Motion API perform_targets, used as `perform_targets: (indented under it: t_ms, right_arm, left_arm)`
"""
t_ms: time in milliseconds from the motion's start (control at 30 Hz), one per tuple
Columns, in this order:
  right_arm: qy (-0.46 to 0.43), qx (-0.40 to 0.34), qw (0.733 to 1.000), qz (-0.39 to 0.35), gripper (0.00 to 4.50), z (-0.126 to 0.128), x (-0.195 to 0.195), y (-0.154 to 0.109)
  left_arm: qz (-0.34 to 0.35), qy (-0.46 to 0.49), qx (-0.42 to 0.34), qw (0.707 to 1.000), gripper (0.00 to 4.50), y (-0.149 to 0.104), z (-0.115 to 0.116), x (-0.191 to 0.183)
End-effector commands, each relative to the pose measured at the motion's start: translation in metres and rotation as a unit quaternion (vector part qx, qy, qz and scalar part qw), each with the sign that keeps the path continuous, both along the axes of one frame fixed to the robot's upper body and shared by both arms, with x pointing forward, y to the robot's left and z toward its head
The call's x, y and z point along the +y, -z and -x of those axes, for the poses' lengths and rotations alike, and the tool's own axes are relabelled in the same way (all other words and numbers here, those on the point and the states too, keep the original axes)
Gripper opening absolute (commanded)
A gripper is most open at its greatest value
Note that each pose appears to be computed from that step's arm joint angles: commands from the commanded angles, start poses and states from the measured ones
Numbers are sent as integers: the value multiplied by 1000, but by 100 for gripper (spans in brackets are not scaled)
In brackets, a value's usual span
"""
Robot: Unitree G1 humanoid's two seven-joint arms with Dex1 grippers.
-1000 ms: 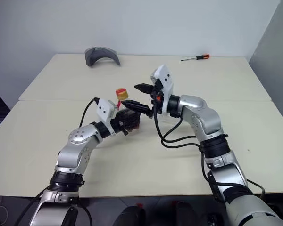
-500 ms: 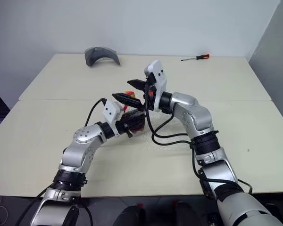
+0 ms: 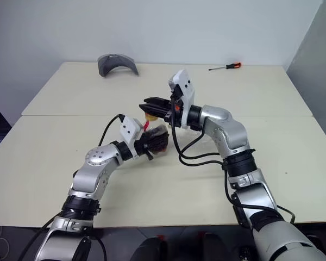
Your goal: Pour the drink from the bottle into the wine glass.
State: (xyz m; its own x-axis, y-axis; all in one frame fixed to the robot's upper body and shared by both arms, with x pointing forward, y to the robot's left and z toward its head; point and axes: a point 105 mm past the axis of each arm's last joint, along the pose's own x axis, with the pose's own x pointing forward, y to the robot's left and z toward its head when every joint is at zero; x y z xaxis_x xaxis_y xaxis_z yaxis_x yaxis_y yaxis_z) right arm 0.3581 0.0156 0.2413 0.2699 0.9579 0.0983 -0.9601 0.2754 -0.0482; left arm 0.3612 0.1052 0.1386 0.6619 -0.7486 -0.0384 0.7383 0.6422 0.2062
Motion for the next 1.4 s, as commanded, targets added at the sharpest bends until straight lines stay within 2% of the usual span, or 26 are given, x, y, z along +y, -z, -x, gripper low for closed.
perform_targets:
  t_ms: [33, 267, 367, 533, 1033, 1400]
  right_arm:
    - [-24, -27, 999, -2, 4, 8, 7, -10]
    - [-21, -30, 999, -6, 0, 6, 4, -13]
    - [-22, -27, 999, -12, 62, 5, 3, -16]
    - [-32, -19, 999, -19, 229, 6, 4, -17]
    - [-30, -27, 999, 26, 231, 5, 7, 3]
    - [-16, -21, 1000, 5, 231, -2, 3, -5]
  left_arm:
    - [5, 11, -50, 999, 101, -26, -2, -6]
    - [5, 13, -53, 999, 100, -26, -2, -6]
    - [5, 13, -53, 999, 97, -27, -2, -6]
    - [5, 16, -54, 998, 96, -27, -1, -7]
    - [12, 24, -56, 998, 94, -29, 1, -15]
    - [12, 23, -55, 998, 92, -30, 0, -14]
